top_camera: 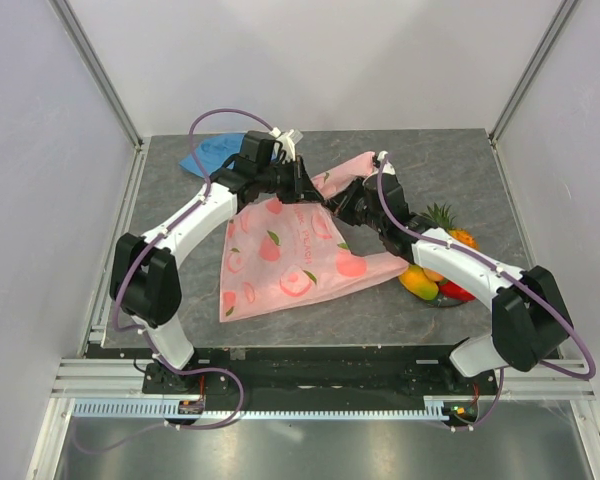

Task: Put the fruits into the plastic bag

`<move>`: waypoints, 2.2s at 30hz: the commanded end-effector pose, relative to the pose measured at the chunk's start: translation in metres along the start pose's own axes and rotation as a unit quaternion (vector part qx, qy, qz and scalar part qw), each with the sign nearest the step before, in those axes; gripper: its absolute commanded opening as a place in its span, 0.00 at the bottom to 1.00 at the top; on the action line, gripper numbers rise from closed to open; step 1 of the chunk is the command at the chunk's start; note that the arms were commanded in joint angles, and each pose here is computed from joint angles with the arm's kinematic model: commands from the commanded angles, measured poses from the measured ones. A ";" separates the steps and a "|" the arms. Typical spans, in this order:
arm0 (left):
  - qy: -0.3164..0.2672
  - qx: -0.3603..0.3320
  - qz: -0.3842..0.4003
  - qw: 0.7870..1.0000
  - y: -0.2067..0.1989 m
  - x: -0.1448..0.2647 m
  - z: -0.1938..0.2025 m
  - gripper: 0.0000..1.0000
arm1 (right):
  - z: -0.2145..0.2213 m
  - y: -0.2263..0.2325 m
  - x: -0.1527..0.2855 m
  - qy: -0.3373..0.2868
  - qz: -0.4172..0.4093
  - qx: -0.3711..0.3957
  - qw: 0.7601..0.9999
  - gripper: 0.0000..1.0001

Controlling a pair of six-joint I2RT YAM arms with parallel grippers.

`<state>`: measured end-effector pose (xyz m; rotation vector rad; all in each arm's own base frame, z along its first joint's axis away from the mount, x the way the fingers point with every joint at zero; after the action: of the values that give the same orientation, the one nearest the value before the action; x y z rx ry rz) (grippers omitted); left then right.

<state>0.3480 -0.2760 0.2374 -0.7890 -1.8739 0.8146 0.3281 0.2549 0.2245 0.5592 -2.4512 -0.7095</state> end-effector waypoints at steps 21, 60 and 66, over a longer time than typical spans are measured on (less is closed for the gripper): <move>-0.038 -0.082 0.009 0.996 -0.016 0.096 -0.027 0.02 | -0.130 -0.115 0.070 -0.103 0.320 0.197 0.921 0.00; -0.057 -0.012 0.072 0.996 -0.024 0.071 -0.045 0.02 | 0.048 -0.040 -0.020 0.120 -0.031 0.019 0.992 0.82; -0.071 -0.012 0.087 0.994 -0.028 0.069 -0.049 0.01 | 0.068 -0.036 -0.025 0.145 -0.050 0.003 0.988 0.76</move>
<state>0.3571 -0.2240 0.3004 -0.8878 -1.9531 0.9247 0.3181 0.2508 0.1415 0.6514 -2.1934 -0.5259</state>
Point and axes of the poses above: each gripper's point midway between its finger pads, its own x axis back along the fingers, its own y axis along the line the jaws close on, z = x × y, the point moved 5 cm from there along x, back along the fingers, and after that the axes turned 15 degrees about x, right-handed, at the moved point
